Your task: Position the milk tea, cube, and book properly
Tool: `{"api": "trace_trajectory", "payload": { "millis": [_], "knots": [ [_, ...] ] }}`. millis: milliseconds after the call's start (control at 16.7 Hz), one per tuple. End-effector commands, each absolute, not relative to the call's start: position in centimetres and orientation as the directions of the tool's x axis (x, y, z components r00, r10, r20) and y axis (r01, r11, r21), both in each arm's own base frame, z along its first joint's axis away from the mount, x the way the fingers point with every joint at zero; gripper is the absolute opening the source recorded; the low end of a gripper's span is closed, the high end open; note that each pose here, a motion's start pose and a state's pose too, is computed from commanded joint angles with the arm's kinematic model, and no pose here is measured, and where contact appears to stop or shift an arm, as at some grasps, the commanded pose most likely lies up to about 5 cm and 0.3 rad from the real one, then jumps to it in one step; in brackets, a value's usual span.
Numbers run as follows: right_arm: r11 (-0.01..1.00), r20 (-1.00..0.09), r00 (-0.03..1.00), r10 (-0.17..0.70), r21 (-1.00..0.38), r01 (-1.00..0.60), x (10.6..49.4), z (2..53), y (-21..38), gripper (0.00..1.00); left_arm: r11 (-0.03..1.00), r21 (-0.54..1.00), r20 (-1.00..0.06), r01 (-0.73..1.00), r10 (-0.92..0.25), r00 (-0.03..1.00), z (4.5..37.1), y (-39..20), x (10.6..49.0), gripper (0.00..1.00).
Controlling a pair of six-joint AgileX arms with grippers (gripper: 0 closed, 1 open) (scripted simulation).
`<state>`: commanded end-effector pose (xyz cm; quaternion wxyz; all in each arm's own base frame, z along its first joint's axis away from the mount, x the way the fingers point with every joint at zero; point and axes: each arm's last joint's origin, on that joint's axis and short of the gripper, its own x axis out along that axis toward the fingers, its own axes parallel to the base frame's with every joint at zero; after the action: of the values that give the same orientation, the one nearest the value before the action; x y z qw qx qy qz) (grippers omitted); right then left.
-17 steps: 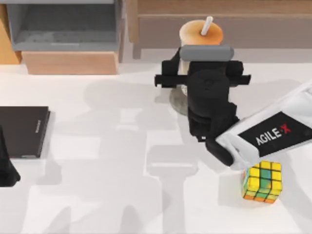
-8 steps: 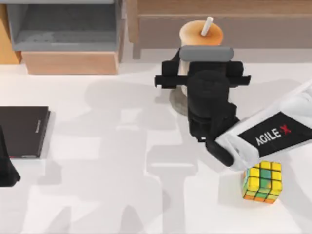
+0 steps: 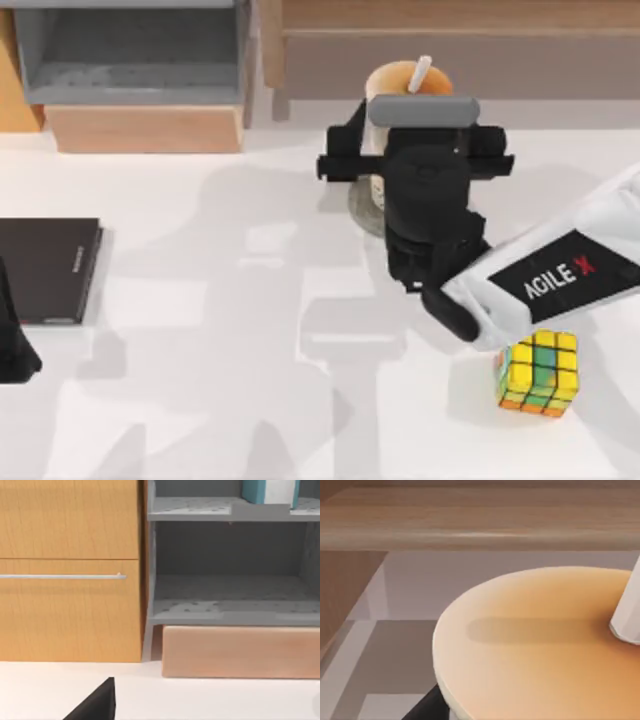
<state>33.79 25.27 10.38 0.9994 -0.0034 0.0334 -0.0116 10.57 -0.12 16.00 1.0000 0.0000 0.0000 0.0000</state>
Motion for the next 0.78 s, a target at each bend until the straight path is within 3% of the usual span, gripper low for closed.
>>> {"api": "trace_trajectory", "payload": {
  "millis": [480, 780],
  "knots": [
    [1.0, -0.063, 0.998, -0.027, -0.004, 0.027, 33.8, 10.5, 25.2, 1.0, 1.0, 0.0, 0.0, 0.0, 0.0, 1.0, 16.0, -0.1, 10.6, 1.0],
    [1.0, -0.065, 0.998, -0.024, -0.005, 0.024, 31.7, 10.5, 25.3, 1.0, 1.0, 0.0, 0.0, 0.0, 0.0, 1.0, 16.0, -0.1, 10.6, 1.0]
  ]
}}
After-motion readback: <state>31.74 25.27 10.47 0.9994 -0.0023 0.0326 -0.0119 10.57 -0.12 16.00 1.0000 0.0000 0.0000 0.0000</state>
